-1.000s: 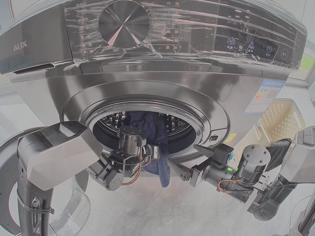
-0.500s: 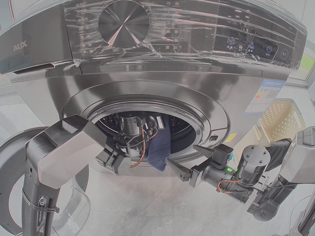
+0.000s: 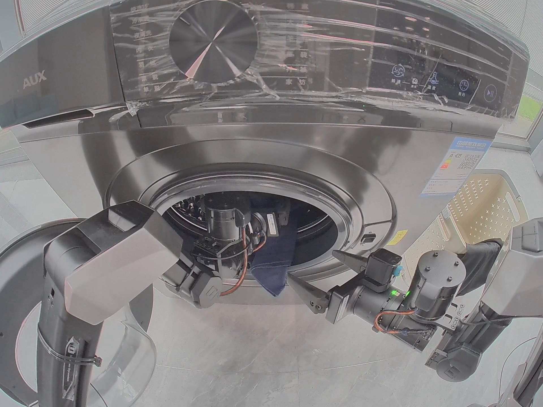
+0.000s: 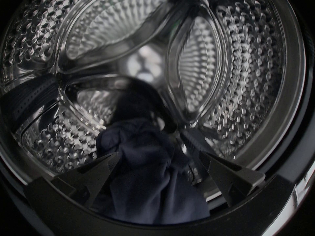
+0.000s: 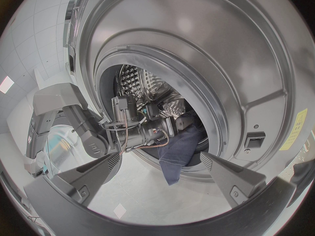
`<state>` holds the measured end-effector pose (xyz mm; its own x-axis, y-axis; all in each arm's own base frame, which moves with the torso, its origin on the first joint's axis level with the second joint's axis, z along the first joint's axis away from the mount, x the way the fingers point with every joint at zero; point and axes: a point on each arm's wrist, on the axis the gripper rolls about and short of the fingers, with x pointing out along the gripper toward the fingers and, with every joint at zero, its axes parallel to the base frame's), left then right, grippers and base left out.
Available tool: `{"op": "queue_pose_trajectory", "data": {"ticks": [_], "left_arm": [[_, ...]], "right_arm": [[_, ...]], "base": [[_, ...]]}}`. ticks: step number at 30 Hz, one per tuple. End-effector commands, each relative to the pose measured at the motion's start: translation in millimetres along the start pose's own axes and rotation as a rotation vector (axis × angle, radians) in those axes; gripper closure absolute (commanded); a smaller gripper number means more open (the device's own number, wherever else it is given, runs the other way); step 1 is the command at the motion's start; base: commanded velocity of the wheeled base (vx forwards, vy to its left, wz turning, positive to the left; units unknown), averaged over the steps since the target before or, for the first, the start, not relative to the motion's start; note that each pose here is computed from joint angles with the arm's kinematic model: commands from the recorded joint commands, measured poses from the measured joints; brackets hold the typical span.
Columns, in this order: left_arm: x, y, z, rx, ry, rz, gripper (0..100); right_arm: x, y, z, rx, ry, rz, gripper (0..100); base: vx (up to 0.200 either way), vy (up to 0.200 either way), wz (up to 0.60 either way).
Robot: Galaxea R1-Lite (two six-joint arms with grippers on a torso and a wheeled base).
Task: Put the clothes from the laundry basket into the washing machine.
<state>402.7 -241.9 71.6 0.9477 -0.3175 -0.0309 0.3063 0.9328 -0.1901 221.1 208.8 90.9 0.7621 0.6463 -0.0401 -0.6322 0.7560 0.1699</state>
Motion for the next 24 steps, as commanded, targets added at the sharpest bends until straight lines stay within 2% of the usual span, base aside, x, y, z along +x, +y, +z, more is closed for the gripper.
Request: {"op": "queue_pose_trajectory", "data": {"ticks": [1, 6, 8, 9, 11, 14, 15, 20, 24], "left_arm": [[-18.8, 3.1, -5.6, 0.028, 0.103, 0.011, 0], [-20.1, 5.9, -33.6, 0.045, 0.174, 0.009, 0], [-17.9, 6.5, -39.6, 0.053, 0.180, 0.008, 0], [-16.8, 7.8, -43.6, 0.062, 0.187, 0.011, 100], [-14.7, 9.0, -45.1, 0.067, 0.184, 0.011, 100], [-9.2, 8.3, -40.7, 0.060, 0.160, 0.010, 100], [-2.7, 7.1, -31.5, 0.043, 0.119, 0.009, 100], [11.0, 11.1, -4.9, 0.013, -0.002, 0.023, 100], [16.4, 14.3, 8.7, -0.006, -0.076, 0.025, 100]], "right_arm": [[0.7, 0.1, -1.9, 0.000, 0.006, 0.000, 0], [0.9, 0.1, -2.4, 0.001, 0.008, 0.001, 0], [0.9, 0.1, -2.4, 0.001, 0.008, 0.001, 0], [0.9, 0.1, -2.4, 0.001, 0.008, 0.001, 0], [0.9, -0.4, -2.3, 0.001, 0.007, -0.001, 0], [0.9, -0.4, -2.3, 0.001, 0.007, -0.001, 0], [1.0, -0.5, -2.7, 0.001, 0.009, -0.001, 0], [0.9, -0.4, -2.3, 0.001, 0.007, -0.001, 0], [1.0, -0.5, -2.7, 0.001, 0.009, -0.001, 0]], "base": [[0.000, 0.000, 0.00], [0.000, 0.000, 0.00], [0.000, 0.000, 0.00], [0.000, 0.000, 0.00], [0.000, 0.000, 0.00], [0.000, 0.000, 0.00], [0.000, 0.000, 0.00], [0.000, 0.000, 0.00], [0.000, 0.000, 0.00]]}}
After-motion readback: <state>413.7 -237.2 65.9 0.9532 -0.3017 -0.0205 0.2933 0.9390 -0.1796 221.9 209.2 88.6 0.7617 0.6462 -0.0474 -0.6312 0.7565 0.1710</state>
